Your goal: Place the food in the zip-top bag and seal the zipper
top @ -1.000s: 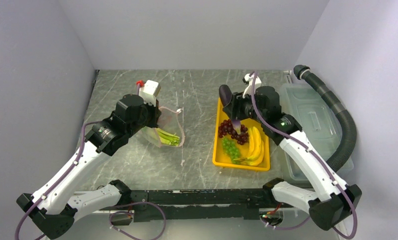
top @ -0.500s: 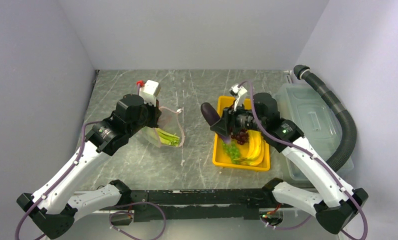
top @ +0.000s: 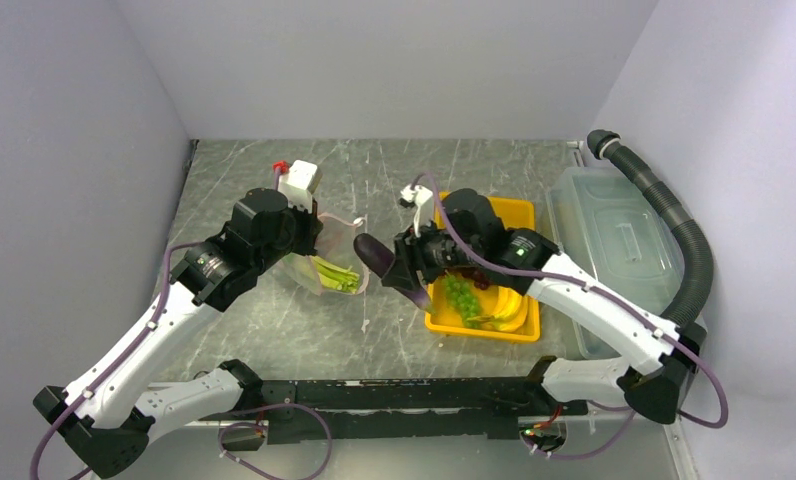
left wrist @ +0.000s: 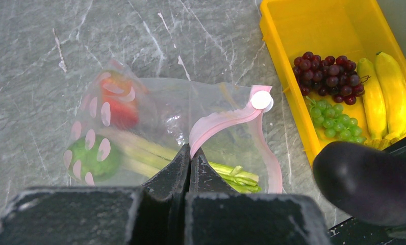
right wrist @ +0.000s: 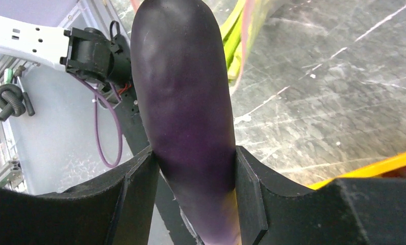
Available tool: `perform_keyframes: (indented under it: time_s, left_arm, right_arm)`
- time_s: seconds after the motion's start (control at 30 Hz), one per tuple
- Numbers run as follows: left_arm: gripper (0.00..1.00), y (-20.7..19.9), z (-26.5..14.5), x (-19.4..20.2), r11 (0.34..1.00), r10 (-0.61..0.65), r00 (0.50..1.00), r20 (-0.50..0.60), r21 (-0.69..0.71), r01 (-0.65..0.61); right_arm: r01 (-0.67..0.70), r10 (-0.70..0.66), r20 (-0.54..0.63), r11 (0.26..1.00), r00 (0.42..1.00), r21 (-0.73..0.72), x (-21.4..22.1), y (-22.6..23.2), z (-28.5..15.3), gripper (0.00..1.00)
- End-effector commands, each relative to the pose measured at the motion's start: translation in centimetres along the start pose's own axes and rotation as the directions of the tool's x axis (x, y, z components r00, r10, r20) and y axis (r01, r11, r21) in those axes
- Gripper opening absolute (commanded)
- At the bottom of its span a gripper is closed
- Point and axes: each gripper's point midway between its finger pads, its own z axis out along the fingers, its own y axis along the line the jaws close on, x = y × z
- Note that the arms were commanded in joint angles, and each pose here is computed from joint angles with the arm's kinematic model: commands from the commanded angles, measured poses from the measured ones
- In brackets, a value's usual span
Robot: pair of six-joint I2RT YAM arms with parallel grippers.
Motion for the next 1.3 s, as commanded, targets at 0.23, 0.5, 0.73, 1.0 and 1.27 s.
perform_keyframes:
  time_s: [0.23, 0.5, 0.73, 1.0, 1.27]
  left_arm:
    - [0.00, 0.0, -0.2, -1.0, 1.000, -0.017, 0.999, 0.036, -0.004, 0.017]
    - [0.00, 0.0, -0.4, -1.2, 1.000, -0.019, 0.999, 0.045, -0.001, 0.019]
    - [0.00, 0.0, -0.5, -1.3, 1.000, -0.020, 0.999, 0.046, 0.003, 0.020]
    - [0.00, -0.1, -0.5, -1.3, 1.000, -0.019, 0.999, 0.045, 0.006, 0.019]
    - [0.00, 0.0, -0.5, -1.3, 1.000, -0.020, 0.999, 0.045, 0.001, 0.020]
  right_arm:
    - [0.002, 0.002, -0.050, 0.997, 0.999, 0.081, -2.7, 2.2, 4.2, 0.26]
    - [-0.003, 0.026, -0.116, 0.981, 0.993, 0.194, -2.6, 1.0, 7.2, 0.30]
    - [-0.016, 0.046, -0.119, 0.969, 0.992, 0.248, -3.1, 0.3, 9.4, 0.41]
    - [-0.017, 0.043, -0.097, 0.967, 0.994, 0.256, -4.1, 0.4, 11.1, 0.60]
    - [-0.009, 0.018, -0.033, 0.964, 0.999, 0.265, -5.4, 0.4, 10.4, 0.74]
